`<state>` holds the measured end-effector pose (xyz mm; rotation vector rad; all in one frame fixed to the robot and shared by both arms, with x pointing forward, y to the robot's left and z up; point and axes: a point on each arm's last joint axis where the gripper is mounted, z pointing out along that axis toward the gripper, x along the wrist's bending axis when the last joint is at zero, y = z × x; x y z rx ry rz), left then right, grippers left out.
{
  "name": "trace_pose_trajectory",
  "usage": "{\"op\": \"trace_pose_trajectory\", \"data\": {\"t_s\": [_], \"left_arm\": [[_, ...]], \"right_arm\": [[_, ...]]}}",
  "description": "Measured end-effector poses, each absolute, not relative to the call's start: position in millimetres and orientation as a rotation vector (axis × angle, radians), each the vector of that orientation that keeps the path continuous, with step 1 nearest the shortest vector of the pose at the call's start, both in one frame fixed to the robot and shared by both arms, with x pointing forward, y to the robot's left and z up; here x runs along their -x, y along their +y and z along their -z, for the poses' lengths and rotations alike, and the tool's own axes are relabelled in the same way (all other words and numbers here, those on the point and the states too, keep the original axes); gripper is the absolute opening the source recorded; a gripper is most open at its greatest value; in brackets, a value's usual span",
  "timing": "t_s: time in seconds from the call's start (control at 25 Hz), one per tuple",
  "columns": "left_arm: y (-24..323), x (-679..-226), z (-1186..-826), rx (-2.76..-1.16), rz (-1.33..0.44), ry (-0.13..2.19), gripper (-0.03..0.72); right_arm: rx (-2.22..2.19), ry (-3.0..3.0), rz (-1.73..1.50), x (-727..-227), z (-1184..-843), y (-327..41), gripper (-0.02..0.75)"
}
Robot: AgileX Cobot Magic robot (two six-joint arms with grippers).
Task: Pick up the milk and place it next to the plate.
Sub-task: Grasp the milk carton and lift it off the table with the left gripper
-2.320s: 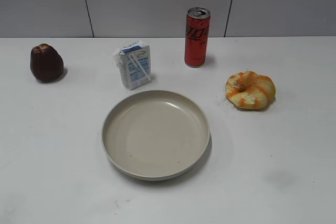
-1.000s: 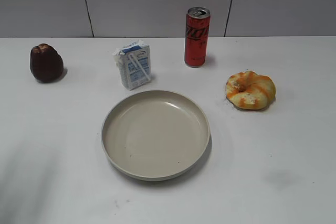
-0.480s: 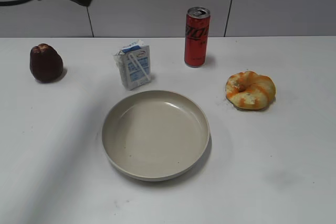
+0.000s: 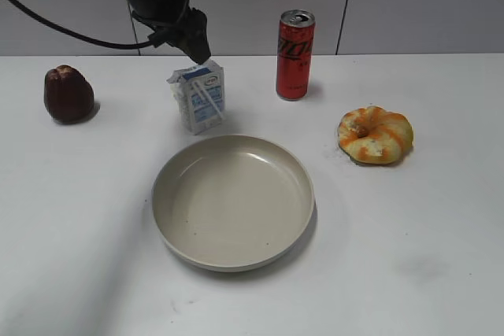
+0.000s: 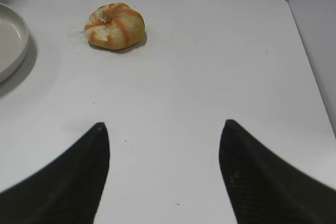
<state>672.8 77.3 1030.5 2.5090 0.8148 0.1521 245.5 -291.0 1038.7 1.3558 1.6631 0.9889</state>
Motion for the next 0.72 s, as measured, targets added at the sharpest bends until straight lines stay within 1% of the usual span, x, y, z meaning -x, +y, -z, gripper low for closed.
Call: {"op": "trace_pose_trajectory", "data": {"t_s": [0.32, 0.56, 0.64, 0.72], "left_arm": [[72, -685, -993, -2.599, -0.157, 0.757, 0.548], [69, -693, -965, -2.614, -0.155, 0.762, 0.544], [69, -694, -956, -2.624, -0.135, 0.769, 0.522], [68, -695, -952, -2.619, -0.13, 0.774, 0.471]], "right_arm": [[-1.356, 1.663, -0.989, -246, -1039, -291, 0.497], [-1.356, 1.663, -0.989, -246, -1039, -291, 0.497], [-1.356, 1.663, -0.989, -246, -1039, -291, 0.497], [-1.356, 1.663, -0.989, -246, -1039, -291, 0.497]]}}
